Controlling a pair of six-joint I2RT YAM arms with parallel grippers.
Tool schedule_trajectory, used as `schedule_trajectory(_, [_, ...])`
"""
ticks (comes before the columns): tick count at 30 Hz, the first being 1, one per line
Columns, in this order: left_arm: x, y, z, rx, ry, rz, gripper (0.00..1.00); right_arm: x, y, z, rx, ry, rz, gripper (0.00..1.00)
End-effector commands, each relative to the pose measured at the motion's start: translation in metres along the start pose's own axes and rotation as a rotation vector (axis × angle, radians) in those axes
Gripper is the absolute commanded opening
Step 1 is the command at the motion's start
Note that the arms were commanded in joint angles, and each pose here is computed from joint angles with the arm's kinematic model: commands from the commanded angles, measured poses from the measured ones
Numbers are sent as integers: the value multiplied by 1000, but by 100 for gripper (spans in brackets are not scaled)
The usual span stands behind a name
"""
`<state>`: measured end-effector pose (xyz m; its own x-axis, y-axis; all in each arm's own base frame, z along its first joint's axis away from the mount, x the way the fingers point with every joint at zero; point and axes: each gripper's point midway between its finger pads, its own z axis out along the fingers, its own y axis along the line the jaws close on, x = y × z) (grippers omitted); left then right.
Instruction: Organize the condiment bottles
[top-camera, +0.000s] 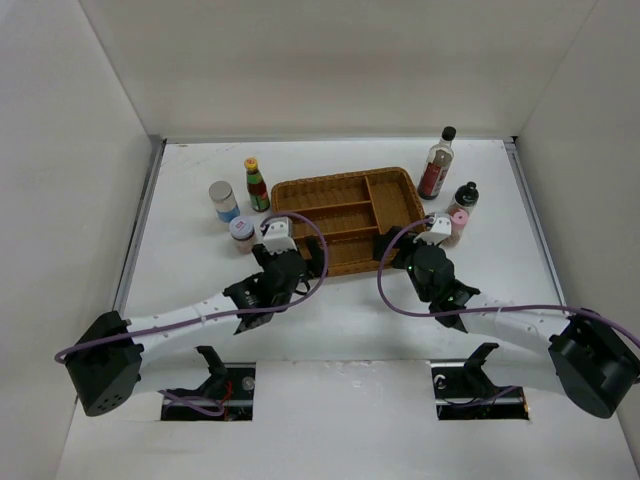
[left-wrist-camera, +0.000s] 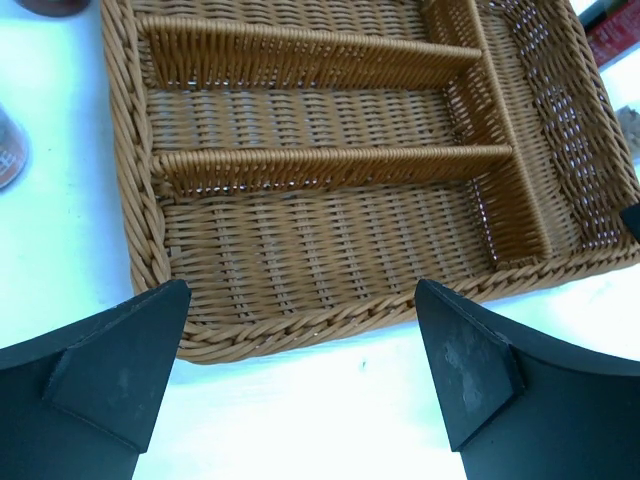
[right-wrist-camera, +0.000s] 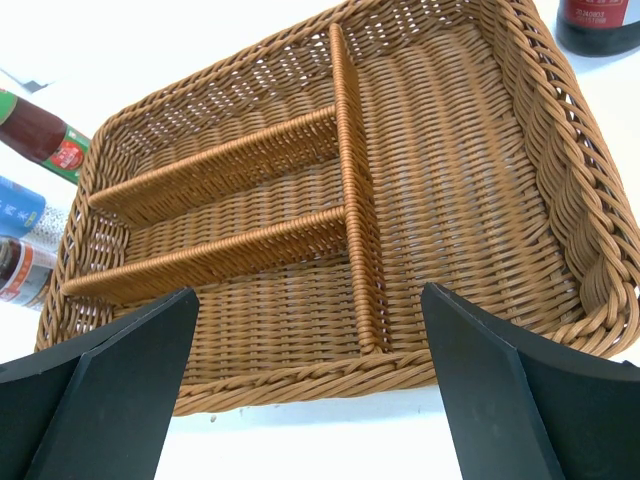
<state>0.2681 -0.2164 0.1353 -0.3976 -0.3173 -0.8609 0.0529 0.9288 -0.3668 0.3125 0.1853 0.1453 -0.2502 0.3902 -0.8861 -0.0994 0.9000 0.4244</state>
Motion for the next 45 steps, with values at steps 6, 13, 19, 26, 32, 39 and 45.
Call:
schedule_trajectory(6, [-78,0,5,-39,-167,-61,100,-18,12,1,-23,-42,34,100])
schedule_trajectory(13, [-161,7,6,-123,-340,-10,100,-18,11,5,-3,-43,16,100])
schedule_trajectory(19, [-215,32,2,-157,-469,-40,97,-3,28,5,-85,14,21,98])
schedule_trajectory(26, [-238,56,30,-242,-444,-15,57,3,37,6,-132,50,12,31])
schedule_trajectory(32, [-235,71,81,-293,-323,36,73,7,40,7,-147,59,6,65])
schedule_trajectory(39, [-236,85,122,-339,-263,85,70,11,43,9,-165,72,-5,68])
schedule_trajectory(45, [-232,91,150,-344,-217,111,69,11,47,8,-179,72,-4,68])
